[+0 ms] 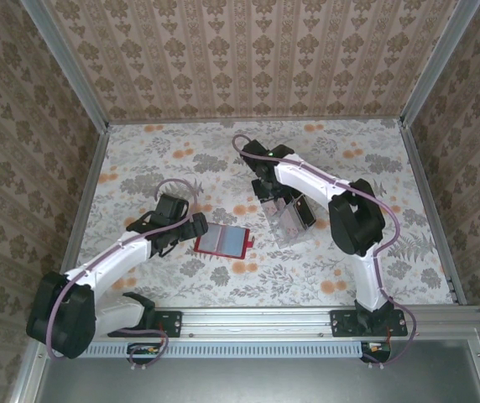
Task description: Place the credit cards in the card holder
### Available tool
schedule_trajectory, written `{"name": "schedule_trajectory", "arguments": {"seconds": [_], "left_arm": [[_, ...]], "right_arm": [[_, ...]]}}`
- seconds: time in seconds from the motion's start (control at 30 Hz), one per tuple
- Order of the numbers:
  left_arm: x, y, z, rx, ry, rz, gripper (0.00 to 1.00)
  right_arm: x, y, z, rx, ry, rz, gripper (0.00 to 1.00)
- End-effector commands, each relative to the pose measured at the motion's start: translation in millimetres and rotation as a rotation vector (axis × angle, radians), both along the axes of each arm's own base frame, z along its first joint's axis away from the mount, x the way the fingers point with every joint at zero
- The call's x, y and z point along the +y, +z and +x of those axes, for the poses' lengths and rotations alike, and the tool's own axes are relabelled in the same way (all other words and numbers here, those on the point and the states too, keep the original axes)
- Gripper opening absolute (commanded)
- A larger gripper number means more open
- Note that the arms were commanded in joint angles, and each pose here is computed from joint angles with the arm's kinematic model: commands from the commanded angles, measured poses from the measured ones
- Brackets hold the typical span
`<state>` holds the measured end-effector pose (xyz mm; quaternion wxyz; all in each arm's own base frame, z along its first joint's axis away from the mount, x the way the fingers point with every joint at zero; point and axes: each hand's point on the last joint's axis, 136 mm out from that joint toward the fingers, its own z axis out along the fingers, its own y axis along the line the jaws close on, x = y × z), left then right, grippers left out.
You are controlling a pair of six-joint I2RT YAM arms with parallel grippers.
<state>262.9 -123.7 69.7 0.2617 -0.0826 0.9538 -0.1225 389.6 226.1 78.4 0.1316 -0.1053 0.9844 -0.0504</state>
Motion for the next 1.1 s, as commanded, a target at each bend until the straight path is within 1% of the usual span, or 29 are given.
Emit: {"name": "schedule_trajectory", "arguments": {"seconds": [0.0, 0.13, 0.27, 0.5, 0.87, 1.07], "left_arm": [[-5, 7, 8, -0.025, -0.024, -0.013, 1.0], [-4, 5, 7, -0.019, -0.027, -0.009, 1.0], [-3, 2, 7, -0.016, -0.025, -0.01, 1.0], [-2, 0, 6, -0.013, -0.021, -0.015, 1.0], [-2, -3, 3, -0.009, -0.027, -0.015, 1.0], [-2, -3, 2, -0.01, -0.028, -0.021, 1.0]], "right_arm": [[-4, -5, -2, 0.02, 0.022, -0.058, 0.35], [1, -13, -4, 0.037, 0.03, -0.053, 0.34], [4, -16, -5, 0.048, 0.03, -0.039, 0.31], [8, -12, -8, 0.048, 0.029, -0.021, 0.27], [16, -5, -9, 0.044, 0.019, 0.031, 0.13], [21, -4, -10, 0.066, 0.005, 0.104, 0.05]]}}
